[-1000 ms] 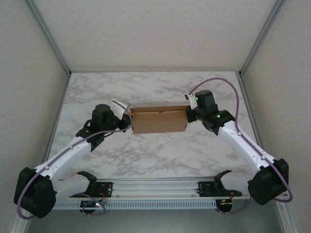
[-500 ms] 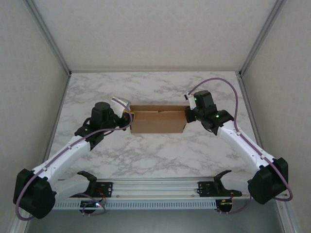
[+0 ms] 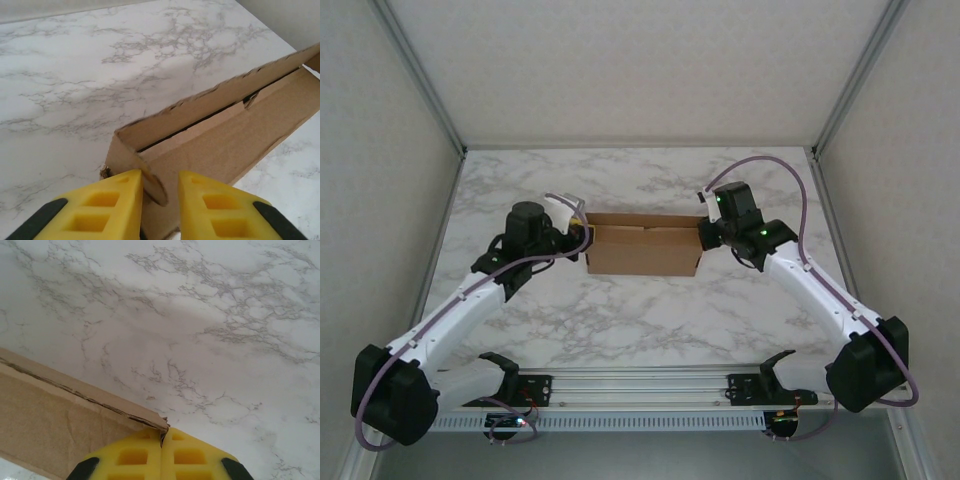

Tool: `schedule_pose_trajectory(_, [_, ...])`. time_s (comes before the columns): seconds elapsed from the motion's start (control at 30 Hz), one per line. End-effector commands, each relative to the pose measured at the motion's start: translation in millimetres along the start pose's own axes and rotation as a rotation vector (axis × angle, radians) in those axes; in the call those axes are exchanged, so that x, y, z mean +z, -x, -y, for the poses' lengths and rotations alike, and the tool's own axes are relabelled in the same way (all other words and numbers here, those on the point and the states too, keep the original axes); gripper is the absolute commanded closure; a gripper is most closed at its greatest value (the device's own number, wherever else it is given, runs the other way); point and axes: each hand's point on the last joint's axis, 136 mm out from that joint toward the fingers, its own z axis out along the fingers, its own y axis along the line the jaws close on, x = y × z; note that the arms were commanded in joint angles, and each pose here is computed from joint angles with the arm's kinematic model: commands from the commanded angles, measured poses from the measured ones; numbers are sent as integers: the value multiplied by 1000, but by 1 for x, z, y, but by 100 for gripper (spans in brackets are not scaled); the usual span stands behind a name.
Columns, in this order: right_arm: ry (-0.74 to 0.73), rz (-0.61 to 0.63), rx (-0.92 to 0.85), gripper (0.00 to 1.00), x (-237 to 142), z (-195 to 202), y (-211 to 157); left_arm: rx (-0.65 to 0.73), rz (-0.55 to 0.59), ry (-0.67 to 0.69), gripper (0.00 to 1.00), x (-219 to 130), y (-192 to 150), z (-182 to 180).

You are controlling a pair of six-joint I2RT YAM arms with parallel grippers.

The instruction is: Fold the paper box

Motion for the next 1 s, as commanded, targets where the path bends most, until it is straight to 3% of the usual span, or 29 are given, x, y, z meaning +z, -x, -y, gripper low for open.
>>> schedule_pose_trajectory(0.0, [7, 2, -31, 100, -3, -4, 7, 0, 17, -28, 76, -10, 12, 3])
schedule_pose_trajectory(0.3, [8, -3, -46, 100, 0, -4, 8, 13, 23, -24, 75, -12, 13, 0])
schedule_pose_trajectory(0.53, [15, -10, -77, 100, 0, -6, 6, 285, -63, 47, 71, -20, 13, -12])
schedule_pose_trajectory(0.7, [27, -9, -85, 100, 0, -8, 5, 380, -126, 61, 66, -15, 3, -21])
schedule_pose_trajectory(0.97, [24, -3, -100, 100, -1, -7, 3, 355, -181, 3, 69, 1, -1, -27])
